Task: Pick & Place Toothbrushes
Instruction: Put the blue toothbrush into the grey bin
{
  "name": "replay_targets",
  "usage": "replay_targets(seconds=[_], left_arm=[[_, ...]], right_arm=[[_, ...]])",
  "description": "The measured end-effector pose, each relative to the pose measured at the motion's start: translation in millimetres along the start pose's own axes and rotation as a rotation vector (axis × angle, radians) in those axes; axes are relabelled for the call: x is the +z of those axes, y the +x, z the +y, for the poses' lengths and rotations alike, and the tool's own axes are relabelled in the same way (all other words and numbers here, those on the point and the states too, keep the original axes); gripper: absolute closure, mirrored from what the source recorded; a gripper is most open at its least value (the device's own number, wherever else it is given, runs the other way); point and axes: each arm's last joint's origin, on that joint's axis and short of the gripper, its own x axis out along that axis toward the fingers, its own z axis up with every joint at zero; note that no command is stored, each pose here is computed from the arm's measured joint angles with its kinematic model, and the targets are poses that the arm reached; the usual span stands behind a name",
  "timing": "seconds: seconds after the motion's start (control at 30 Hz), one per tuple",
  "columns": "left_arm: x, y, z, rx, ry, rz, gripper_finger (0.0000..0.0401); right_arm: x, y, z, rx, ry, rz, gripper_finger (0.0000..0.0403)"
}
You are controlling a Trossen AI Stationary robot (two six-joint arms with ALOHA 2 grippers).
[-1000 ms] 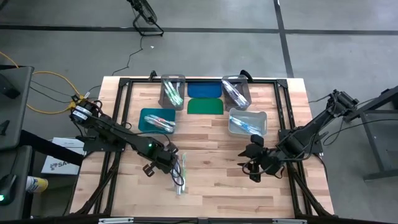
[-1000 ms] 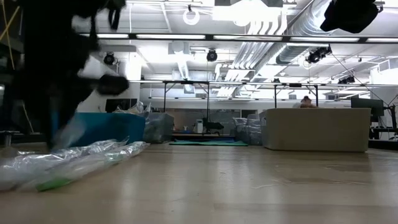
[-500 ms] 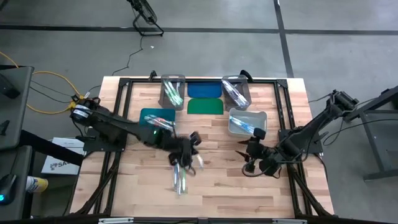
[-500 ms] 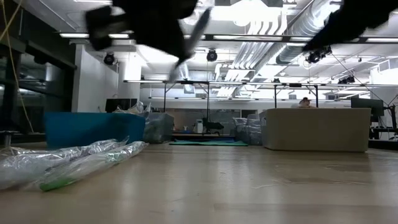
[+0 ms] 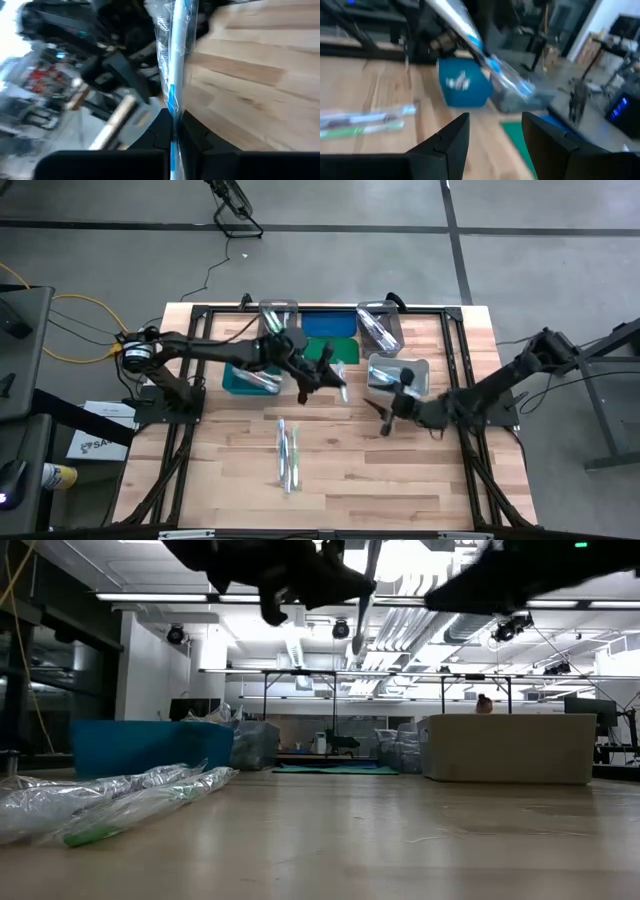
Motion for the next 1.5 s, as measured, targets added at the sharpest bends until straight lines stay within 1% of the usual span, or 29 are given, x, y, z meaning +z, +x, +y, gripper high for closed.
replay_targets(seconds=[0.07,0.2,0.33,0.57,0.7,0.83,1.03,1.1,1.17,1.4,1.43,1.5], left_arm=[[-3.7,-3.3,6.4,0.029,-0.005,-0.007,0.0394],[-10.4,-6.8,10.0,0.035,-0.023,0.010,0.0394],[-14.9,-9.3,13.2,0.047,-0.025,0.021,0.0394],[-16.0,-10.5,15.8,0.063,-0.004,0.019,0.0394],[-15.8,-10.5,15.9,0.065,0.008,0.018,0.0394],[-15.9,-10.5,15.8,0.064,0.007,0.019,0.0394],[-16.9,-10.3,14.1,0.049,-0.015,0.028,0.0394],[-17.1,-10.3,13.8,0.045,-0.020,0.030,0.0394],[-17.2,-10.4,13.9,0.047,-0.019,0.032,0.0390],[-17.5,-10.4,14.1,0.053,-0.041,0.046,0.0378],[-17.7,-10.4,13.9,0.051,-0.045,0.048,0.0376],[-18.6,-10.2,13.0,0.048,-0.040,0.064,0.0367]], right_arm=[[7.2,11.6,-10.3,0.027,-0.010,-0.053,0.0229],[15.6,25.5,-25.7,0.083,-0.032,-0.139,0.0229],[19.8,31.6,-33.5,0.148,-0.052,-0.199,0.0229],[26.4,39.3,-45.7,0.217,-0.074,-0.302,0.0229],[22.7,48.1,-48.0,0.245,-0.094,-0.291,0.0229],[26.7,61.6,-42.1,0.276,-0.124,-0.291,0.0229],[33.1,78.4,-33.6,0.257,-0.180,-0.286,0.0231],[33.6,78.6,-33.6,0.251,-0.186,-0.285,0.0243],[36.0,76.7,-35.1,0.247,-0.184,-0.288,0.0262],[38.2,75.4,-36.8,0.233,-0.184,-0.292,0.0369],[38.2,75.5,-37.0,0.227,-0.187,-0.290,0.0380],[37.6,75.8,-37.4,0.204,-0.177,-0.274,0.0381]])
